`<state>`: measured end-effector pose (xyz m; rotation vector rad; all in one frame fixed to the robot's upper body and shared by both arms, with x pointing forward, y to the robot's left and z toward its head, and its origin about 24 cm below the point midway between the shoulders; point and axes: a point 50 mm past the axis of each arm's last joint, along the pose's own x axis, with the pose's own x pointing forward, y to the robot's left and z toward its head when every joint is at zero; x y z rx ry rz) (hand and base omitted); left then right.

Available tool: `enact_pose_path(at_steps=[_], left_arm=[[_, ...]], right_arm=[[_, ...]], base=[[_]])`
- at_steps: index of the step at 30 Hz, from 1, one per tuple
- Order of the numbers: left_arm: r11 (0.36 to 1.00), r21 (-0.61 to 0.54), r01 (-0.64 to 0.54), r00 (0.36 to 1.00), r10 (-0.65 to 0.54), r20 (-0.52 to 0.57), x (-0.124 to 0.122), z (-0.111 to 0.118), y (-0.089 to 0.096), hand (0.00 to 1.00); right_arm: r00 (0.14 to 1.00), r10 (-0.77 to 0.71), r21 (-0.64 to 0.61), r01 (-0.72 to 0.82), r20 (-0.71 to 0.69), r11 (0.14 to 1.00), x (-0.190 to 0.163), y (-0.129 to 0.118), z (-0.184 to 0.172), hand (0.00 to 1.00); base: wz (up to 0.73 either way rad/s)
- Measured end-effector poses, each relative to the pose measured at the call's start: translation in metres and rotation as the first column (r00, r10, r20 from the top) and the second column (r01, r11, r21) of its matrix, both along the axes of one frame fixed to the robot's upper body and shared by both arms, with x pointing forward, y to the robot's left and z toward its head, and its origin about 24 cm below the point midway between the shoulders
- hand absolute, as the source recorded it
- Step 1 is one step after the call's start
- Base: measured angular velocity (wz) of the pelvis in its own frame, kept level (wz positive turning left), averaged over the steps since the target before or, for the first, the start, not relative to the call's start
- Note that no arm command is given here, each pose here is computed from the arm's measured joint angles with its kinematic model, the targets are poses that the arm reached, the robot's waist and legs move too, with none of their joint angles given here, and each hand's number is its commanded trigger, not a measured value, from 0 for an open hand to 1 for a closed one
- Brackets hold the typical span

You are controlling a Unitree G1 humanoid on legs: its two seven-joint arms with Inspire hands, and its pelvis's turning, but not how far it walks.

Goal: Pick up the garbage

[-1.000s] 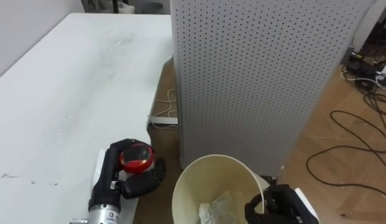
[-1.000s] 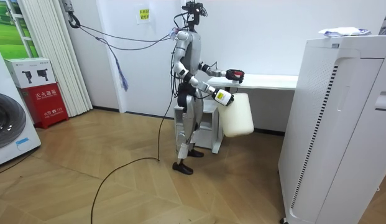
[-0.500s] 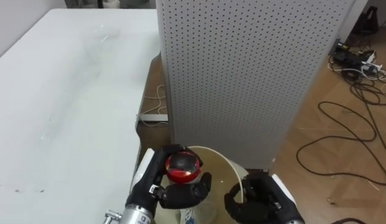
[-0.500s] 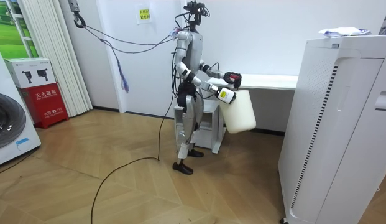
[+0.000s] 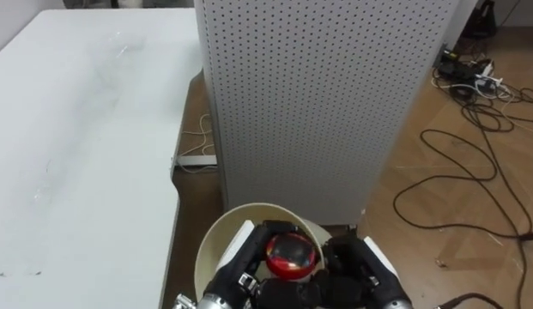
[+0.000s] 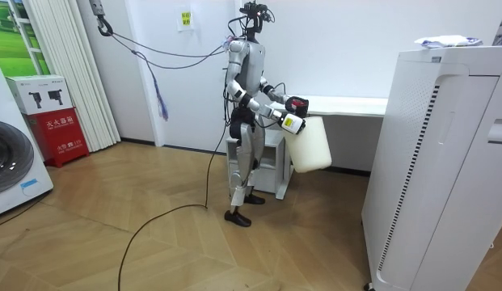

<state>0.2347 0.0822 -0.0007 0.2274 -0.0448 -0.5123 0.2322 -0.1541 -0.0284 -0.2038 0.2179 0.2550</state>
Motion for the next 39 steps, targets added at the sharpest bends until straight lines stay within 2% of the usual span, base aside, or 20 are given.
enact_pose_path(at_steps=[11, 39], left_arm=[[1.000, 0.002, 0.010, 1.000, -0.010, 0.008, 0.002, 0.002, -0.002, 0.00], [0.999, 0.013, -0.030, 0.999, 0.030, 0.024, 0.005, 0.004, 0.009, 0.00]], right_arm=[[1.000, -0.014, -0.003, 0.014, 0.015, 1.000, 0.004, -0.003, 0.004, 1.00], [1.000, -0.003, -0.016, 0.004, 0.011, 1.000, 0.005, -0.005, 0.004, 1.00]], base=[[-0.04], [-0.03]])
